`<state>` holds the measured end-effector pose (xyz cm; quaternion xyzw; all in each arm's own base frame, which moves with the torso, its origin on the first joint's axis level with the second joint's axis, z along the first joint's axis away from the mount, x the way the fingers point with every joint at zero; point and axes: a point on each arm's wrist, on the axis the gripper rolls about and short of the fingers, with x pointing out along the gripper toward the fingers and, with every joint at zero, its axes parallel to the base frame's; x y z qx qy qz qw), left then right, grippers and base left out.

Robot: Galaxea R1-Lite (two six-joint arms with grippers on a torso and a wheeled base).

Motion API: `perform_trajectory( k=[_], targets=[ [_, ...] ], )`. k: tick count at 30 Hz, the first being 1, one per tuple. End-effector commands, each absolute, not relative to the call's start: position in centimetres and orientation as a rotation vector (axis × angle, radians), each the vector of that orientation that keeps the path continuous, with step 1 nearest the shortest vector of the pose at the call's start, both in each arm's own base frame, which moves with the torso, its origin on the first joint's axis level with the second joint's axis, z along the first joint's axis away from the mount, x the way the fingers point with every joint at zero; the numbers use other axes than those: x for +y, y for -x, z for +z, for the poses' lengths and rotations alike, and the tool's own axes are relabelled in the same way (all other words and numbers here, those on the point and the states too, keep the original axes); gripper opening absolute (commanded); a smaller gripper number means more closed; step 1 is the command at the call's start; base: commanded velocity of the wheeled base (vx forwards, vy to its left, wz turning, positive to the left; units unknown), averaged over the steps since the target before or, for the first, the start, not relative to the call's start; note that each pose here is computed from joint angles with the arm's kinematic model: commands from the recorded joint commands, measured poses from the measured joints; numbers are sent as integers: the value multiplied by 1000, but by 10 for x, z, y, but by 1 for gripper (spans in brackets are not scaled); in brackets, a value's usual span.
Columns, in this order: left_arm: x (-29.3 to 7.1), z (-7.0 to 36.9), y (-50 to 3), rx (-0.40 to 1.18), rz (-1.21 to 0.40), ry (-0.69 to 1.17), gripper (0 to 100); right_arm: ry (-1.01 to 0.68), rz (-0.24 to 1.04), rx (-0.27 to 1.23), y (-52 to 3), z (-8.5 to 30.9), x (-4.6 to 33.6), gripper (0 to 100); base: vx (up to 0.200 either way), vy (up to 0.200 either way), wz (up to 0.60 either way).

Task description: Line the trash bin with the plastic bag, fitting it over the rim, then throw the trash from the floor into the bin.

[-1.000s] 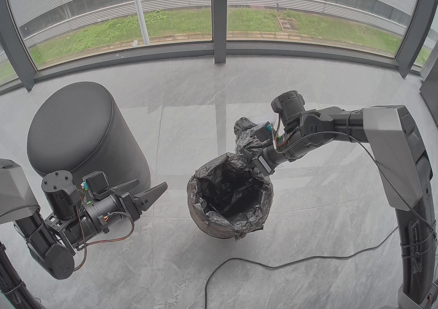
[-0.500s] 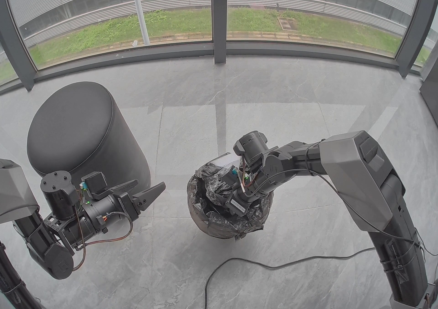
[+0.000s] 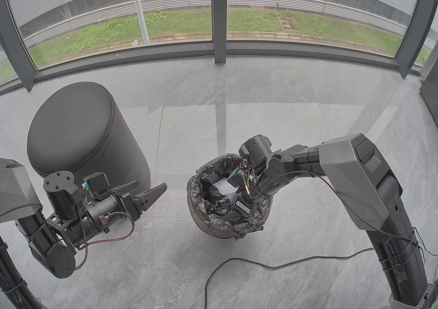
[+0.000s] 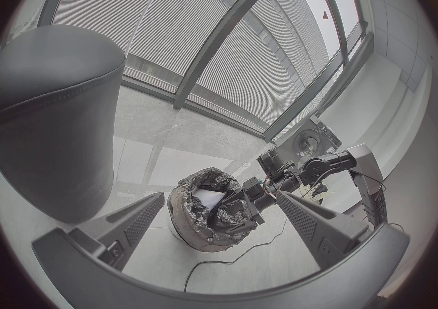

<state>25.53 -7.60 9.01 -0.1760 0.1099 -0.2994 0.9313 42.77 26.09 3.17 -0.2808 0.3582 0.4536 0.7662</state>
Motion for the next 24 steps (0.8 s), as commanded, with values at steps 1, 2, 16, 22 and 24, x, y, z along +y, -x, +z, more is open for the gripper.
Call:
perform_trajectory(
  k=[1,2,16,22,24],
  targets=[
    [-76,89,-256,228,-613,361,100,622,979,771,-426,35,264,100,0,0,0],
    [-76,89,-256,226,-612,361,100,624,977,764,-425,38,265,100,0,0,0],
    [-64,128,-216,97,-627,349,100,527,739,740,-394,201,171,100,0,0,0],
    [-49,141,-153,17,-643,282,100,502,651,1249,-252,287,100,100,0,0,0],
    [-44,156,-137,-73,-649,273,100,526,627,1239,-214,311,87,100,0,0,0]
  ],
)
